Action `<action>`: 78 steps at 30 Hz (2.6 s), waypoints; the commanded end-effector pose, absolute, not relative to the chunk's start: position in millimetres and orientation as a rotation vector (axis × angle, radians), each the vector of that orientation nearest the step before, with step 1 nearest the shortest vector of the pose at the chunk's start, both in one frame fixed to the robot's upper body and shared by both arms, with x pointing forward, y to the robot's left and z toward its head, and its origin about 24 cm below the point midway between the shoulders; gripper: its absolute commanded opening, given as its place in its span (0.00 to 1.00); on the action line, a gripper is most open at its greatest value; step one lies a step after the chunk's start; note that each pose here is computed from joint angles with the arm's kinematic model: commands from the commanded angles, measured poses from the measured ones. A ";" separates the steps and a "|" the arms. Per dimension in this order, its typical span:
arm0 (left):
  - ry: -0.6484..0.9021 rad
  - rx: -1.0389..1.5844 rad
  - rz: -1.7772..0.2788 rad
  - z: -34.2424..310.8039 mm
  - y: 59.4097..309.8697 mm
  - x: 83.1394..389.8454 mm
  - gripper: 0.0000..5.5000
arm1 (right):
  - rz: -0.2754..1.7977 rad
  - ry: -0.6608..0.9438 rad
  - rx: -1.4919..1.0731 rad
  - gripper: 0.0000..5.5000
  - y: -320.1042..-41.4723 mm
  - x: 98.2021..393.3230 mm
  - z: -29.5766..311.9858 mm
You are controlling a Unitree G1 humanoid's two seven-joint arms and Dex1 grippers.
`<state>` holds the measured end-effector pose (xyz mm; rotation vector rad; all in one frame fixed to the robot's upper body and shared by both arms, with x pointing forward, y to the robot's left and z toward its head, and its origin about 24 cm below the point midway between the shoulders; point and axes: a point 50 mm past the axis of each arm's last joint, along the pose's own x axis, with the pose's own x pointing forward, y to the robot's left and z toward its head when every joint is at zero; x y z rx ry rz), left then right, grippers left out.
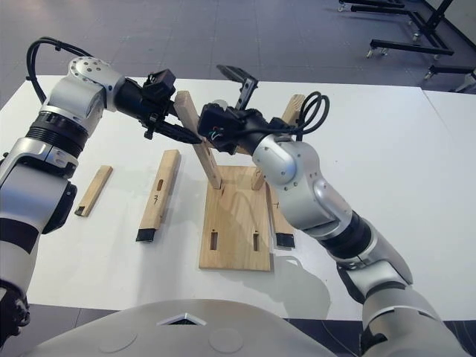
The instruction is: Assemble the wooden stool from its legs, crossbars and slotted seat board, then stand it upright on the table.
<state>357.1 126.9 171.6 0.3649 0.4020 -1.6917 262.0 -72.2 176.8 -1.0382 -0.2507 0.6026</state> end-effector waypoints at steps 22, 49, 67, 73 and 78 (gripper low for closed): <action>0.820 0.582 -1.597 76.1 138.7 335.7 0.37 | 0.786 0.146 -0.861 0.98 -73.5 235.6 115.7; 0.748 0.633 -1.581 79.3 124.7 327.8 0.37 | 0.577 0.050 -0.004 0.98 -311.2 245.1 151.8; 0.733 0.673 -1.606 85.2 112.3 327.8 0.37 | 0.940 0.099 0.236 0.98 -199.8 273.3 128.6; 0.695 0.708 -1.618 93.4 102.8 333.4 0.37 | 0.997 0.121 0.207 0.98 -184.5 276.6 127.0; 0.665 0.717 -1.667 97.8 91.5 333.3 0.37 | 1.059 0.128 0.198 0.98 -168.2 274.6 124.8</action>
